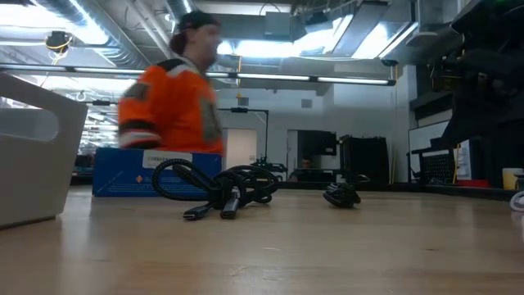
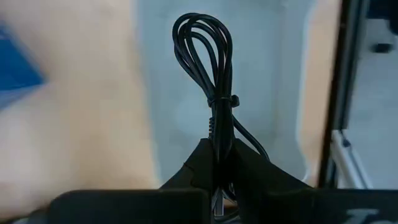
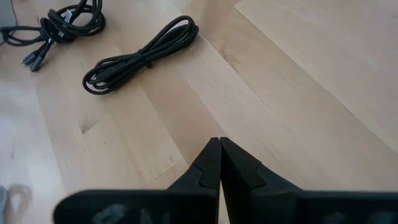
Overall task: Pick and place USB-C Cables
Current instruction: Put the bottom right black usb cable into the white bin, then put the purple usb cable into the white bin
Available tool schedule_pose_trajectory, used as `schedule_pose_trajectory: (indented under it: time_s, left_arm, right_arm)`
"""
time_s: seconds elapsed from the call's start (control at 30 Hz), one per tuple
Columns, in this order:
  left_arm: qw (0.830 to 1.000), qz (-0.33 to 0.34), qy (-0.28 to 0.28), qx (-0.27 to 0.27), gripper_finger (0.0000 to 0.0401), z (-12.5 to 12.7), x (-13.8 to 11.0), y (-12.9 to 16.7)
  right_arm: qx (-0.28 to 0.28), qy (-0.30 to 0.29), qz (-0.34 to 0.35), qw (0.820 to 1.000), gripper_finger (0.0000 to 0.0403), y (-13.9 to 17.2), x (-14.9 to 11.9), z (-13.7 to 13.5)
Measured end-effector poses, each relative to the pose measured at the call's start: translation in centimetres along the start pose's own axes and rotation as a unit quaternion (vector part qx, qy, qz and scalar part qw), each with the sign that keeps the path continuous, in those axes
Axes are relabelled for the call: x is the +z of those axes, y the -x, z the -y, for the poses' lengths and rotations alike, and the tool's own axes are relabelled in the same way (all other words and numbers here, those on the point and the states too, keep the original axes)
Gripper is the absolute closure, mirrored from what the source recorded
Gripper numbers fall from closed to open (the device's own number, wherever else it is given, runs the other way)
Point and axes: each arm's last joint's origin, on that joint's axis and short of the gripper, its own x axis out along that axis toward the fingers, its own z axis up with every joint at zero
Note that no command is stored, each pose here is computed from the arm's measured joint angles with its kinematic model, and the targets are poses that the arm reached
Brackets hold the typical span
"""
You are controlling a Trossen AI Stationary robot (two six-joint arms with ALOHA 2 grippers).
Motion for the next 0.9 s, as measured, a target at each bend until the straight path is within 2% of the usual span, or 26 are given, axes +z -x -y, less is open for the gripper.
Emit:
schedule_pose_trajectory:
  time_s: [0.13, 0.3, 0.5, 0.9]
  left_arm:
    - [0.998, 0.052, -0.014, -0.028, 0.0375, 1.2, -0.3, -1.8]
    - [0.999, 0.046, 0.001, -0.02, 0.0375, 1.0, -1.1, -3.4]
    - [0.999, 0.03, 0.042, 0.003, 0.0318, 0.1, -1.7, -4.9]
    - [0.999, 0.025, 0.045, -0.002, 0.0306, 0.0, -1.6, -4.9]
  right_arm:
    - [0.0, -0.001, 0.0, 1.0, 0.0395, 0.0, 0.0, 0.0]
    - [0.0, -0.003, 0.0, 1.0, 0.0395, 0.0, 0.0, 0.0]
    - [0.0, -0.014, 0.001, 1.0, 0.0395, 0.0, 0.0, 0.0]
    - [0.0, -0.014, 0.001, 1.0, 0.0395, 0.0, 0.0, 0.0]
